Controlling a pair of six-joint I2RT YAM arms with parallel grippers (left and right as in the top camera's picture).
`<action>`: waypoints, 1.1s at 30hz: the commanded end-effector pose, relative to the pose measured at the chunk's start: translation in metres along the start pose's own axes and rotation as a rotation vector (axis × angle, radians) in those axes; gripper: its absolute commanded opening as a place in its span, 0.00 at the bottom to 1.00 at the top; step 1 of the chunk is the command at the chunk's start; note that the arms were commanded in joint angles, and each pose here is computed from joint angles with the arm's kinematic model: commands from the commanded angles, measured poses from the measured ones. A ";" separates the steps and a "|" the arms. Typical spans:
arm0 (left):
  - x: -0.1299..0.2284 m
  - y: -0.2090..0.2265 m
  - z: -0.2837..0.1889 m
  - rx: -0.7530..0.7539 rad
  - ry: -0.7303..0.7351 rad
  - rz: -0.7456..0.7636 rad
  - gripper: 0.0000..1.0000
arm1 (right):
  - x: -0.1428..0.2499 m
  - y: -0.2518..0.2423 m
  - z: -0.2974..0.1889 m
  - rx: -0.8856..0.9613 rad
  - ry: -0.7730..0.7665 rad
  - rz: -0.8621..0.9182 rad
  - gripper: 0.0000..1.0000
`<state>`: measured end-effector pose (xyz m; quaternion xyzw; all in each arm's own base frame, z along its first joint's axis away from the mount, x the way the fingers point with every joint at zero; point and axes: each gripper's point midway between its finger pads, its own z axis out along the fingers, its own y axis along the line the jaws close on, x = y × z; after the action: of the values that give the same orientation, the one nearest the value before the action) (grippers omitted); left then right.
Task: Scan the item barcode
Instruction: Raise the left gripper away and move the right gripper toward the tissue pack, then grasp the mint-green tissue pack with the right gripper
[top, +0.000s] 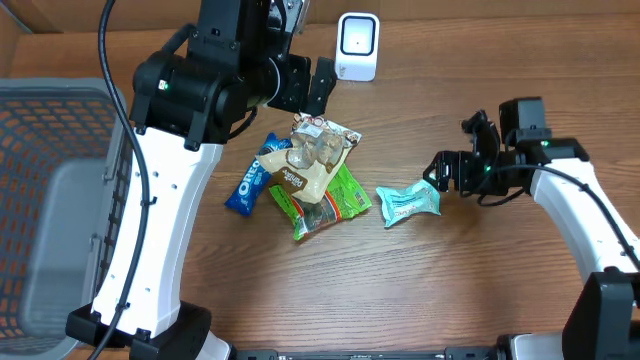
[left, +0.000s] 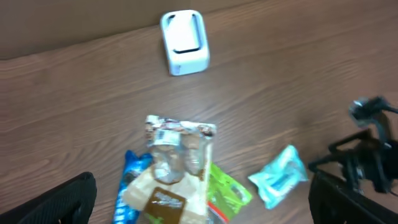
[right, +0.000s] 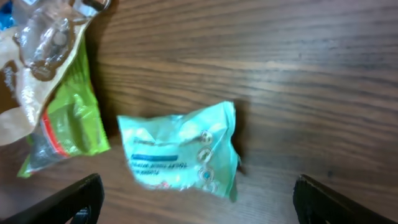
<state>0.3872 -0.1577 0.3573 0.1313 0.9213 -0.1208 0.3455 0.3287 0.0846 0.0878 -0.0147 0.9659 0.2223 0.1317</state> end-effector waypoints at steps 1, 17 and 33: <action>-0.003 0.037 0.000 -0.161 -0.012 -0.068 1.00 | 0.012 -0.004 0.011 -0.003 0.011 0.001 1.00; 0.016 0.131 -0.018 -0.283 0.024 -0.335 1.00 | 0.029 -0.003 0.045 -0.113 -0.052 -0.038 0.92; 0.027 0.127 0.001 -0.239 0.091 -0.389 1.00 | 0.036 -0.009 0.057 -0.123 -0.082 0.029 0.74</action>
<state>0.4089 -0.0298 0.3253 -0.0802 0.9507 -0.0587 0.2939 0.3132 0.0995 0.0300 0.0001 0.9457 0.2780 0.1684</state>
